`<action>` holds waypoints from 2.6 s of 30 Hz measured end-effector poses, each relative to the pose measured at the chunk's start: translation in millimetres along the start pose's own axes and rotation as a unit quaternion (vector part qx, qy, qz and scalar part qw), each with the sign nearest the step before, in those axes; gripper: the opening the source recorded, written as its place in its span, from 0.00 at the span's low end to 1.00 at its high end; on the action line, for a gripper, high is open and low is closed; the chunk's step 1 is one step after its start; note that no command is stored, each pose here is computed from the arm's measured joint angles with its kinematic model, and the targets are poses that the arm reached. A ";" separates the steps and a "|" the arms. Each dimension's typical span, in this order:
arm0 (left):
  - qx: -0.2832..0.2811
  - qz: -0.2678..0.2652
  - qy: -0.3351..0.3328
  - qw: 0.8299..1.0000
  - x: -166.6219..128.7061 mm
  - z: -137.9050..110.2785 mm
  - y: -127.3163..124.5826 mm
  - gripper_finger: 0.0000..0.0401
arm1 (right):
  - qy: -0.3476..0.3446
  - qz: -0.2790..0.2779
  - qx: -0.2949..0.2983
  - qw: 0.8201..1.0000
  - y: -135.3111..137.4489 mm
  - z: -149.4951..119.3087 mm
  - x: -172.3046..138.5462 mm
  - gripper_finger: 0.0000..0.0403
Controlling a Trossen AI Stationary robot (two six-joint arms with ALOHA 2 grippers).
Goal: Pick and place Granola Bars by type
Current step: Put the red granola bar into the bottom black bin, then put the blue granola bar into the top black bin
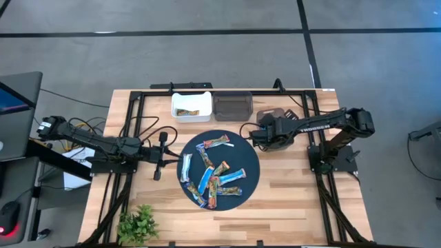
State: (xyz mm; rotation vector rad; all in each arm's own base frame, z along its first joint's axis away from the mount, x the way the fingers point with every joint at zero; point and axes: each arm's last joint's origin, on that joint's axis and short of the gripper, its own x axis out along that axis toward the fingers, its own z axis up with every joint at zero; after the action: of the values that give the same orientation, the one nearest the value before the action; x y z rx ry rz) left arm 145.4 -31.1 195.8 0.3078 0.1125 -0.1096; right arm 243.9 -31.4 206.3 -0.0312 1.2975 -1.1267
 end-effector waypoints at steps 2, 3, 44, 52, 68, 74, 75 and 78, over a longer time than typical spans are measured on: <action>0.000 0.000 0.000 1.000 0.0 0.0 0.0 0.10 | 0.001 -0.001 -0.001 1.000 -0.2 -0.2 0.0 0.23; 0.000 0.000 0.000 1.000 0.0 0.0 0.0 0.10 | 0.001 -0.001 -0.002 1.000 -0.2 -0.2 0.0 0.25; 0.130 -0.031 0.351 0.927 144.4 -8.2 14.4 0.25 | -0.310 0.130 -0.228 0.914 84.1 -49.6 -62.3 0.43; 0.150 -0.085 0.471 0.865 172.1 -4.1 24.1 0.33 | -0.356 0.139 -0.213 0.899 84.5 -75.6 -50.2 0.42; 0.114 -0.132 0.516 0.839 179.2 -29.5 40.7 0.33 | -0.434 0.214 -0.165 0.859 52.2 -106.3 -73.6 0.37; 0.112 -0.134 0.516 0.839 178.9 -29.5 40.8 0.31 | -0.446 0.215 -0.166 0.853 52.7 -108.8 -77.5 0.35; 0.111 -0.134 0.517 0.838 178.8 -29.6 40.6 0.29 | -0.446 0.213 -0.165 0.853 52.6 -108.7 -77.4 0.35; 0.110 -0.135 0.519 0.837 178.3 -29.8 40.5 0.22 | -0.446 0.213 -0.165 0.854 52.6 -108.5 -77.3 0.33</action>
State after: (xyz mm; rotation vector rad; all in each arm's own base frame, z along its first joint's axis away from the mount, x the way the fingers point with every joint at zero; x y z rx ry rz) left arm 323.7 0.3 156.9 0.5582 1.2419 -0.2289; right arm 206.0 106.3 194.7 -0.4510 0.5797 -0.3799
